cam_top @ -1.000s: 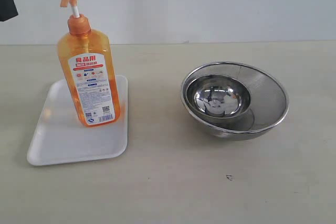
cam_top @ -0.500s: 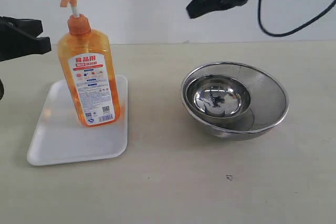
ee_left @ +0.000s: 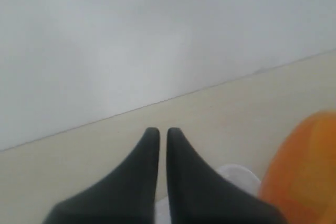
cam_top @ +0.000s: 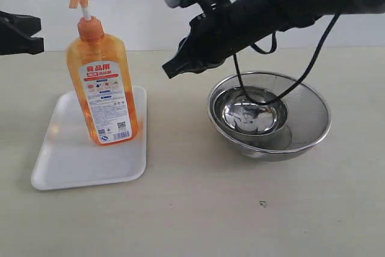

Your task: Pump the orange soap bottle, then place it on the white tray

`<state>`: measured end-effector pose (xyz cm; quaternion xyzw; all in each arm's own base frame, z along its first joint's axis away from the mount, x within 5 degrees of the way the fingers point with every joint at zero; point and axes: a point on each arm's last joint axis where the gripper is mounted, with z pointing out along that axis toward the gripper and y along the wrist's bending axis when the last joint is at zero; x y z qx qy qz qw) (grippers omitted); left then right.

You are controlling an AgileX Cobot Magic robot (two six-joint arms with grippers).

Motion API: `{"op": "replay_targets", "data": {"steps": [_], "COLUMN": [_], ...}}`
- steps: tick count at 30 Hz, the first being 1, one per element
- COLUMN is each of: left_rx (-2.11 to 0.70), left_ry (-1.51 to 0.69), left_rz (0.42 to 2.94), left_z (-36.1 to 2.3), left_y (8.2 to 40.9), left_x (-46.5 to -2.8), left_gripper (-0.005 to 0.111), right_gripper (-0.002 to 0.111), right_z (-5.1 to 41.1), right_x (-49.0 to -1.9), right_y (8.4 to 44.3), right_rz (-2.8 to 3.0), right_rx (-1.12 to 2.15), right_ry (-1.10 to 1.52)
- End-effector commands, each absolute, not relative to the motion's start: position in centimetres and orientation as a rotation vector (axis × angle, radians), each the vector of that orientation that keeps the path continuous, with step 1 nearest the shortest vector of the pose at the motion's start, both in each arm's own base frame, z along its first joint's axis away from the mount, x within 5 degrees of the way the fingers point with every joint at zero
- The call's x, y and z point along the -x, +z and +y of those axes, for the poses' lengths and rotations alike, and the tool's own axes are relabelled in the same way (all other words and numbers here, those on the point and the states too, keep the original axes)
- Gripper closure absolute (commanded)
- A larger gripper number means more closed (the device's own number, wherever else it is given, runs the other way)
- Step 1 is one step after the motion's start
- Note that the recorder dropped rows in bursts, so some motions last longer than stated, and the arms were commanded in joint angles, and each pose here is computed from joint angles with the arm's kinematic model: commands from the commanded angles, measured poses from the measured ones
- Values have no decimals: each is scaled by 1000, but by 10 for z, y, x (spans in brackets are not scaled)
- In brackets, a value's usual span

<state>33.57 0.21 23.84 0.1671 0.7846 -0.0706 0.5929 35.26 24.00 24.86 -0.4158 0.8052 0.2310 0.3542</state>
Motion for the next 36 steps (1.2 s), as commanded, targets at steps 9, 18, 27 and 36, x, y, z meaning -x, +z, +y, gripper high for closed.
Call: {"op": "replay_targets", "data": {"steps": [9, 18, 27, 36], "left_rx": [-575, -609, -597, -601], "left_ry": [-435, -486, -521, -545], "left_rz": [1815, 1858, 1848, 1818], "left_z": [6, 10, 11, 11], "left_y": [212, 199, 192, 198], "left_x": [-351, -363, -371, -383], "left_gripper": [102, 102, 102, 102], "right_gripper": [109, 109, 109, 109], "right_z": [293, 302, 305, 304], "right_x": [-322, -315, -320, -323], "right_y": [252, 242, 223, 223], "right_rz": [1926, 1967, 2010, 2005], "right_rx": [1093, 1123, 1120, 1086], "right_ry": [578, 634, 629, 608]}}
